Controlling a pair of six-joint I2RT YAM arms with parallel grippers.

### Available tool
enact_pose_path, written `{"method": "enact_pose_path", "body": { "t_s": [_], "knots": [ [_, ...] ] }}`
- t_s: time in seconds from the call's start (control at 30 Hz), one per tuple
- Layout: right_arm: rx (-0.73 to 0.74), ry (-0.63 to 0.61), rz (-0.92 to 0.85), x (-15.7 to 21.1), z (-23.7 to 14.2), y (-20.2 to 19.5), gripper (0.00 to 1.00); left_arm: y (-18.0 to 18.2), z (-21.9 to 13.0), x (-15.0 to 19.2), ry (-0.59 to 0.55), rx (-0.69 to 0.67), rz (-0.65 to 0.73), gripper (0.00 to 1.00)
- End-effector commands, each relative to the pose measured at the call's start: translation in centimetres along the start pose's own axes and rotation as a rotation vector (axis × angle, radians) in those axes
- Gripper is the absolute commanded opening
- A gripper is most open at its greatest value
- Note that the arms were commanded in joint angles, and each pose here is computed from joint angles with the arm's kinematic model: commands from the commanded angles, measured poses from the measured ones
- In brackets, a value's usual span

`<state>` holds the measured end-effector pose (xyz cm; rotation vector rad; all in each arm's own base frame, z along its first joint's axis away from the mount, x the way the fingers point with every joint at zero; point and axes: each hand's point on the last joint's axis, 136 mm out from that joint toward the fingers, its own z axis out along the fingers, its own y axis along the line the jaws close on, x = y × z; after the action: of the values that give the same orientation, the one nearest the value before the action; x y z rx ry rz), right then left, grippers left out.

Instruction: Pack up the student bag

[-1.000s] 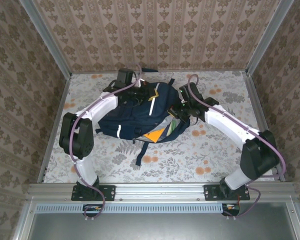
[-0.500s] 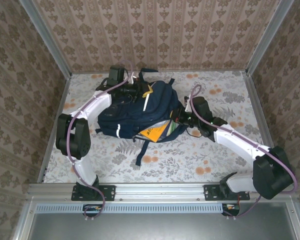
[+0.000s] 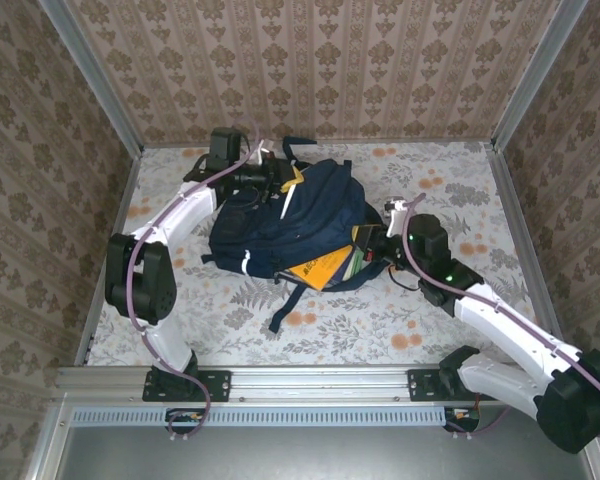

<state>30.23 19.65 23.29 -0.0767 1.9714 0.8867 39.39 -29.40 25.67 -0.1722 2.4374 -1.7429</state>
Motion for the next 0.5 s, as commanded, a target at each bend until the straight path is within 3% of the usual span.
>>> {"method": "enact_pose_path", "body": {
  "t_s": [0.0,0.03,0.1,0.2,0.33,0.47],
  "knots": [
    [0.018,-0.084,-0.060,-1.3,0.2,-0.6,0.00,-3.3,-3.6,-5.3,-0.238,0.024,0.103,0.00],
    [0.055,-0.066,-0.050,-1.1,0.7,-1.5,0.02,-3.4,-3.6,-5.2,-0.238,0.024,0.105,0.00],
    [0.141,-0.032,-0.034,-0.6,1.4,-3.4,0.33,-3.1,-3.3,-5.0,-0.235,0.015,0.104,0.00],
    [0.179,-0.043,-0.051,-0.8,0.5,-3.8,0.50,-2.3,-2.0,-4.3,-0.203,0.001,0.094,0.00],
    [0.244,-0.111,-0.103,-1.4,-2.8,-3.9,0.56,-1.0,0.8,-3.0,-0.142,-0.023,0.089,0.00],
    [0.239,-0.064,-0.132,0.1,-4.6,-3.4,0.53,-0.1,3.9,-1.7,-0.080,-0.044,0.094,0.00]
  ]
}}
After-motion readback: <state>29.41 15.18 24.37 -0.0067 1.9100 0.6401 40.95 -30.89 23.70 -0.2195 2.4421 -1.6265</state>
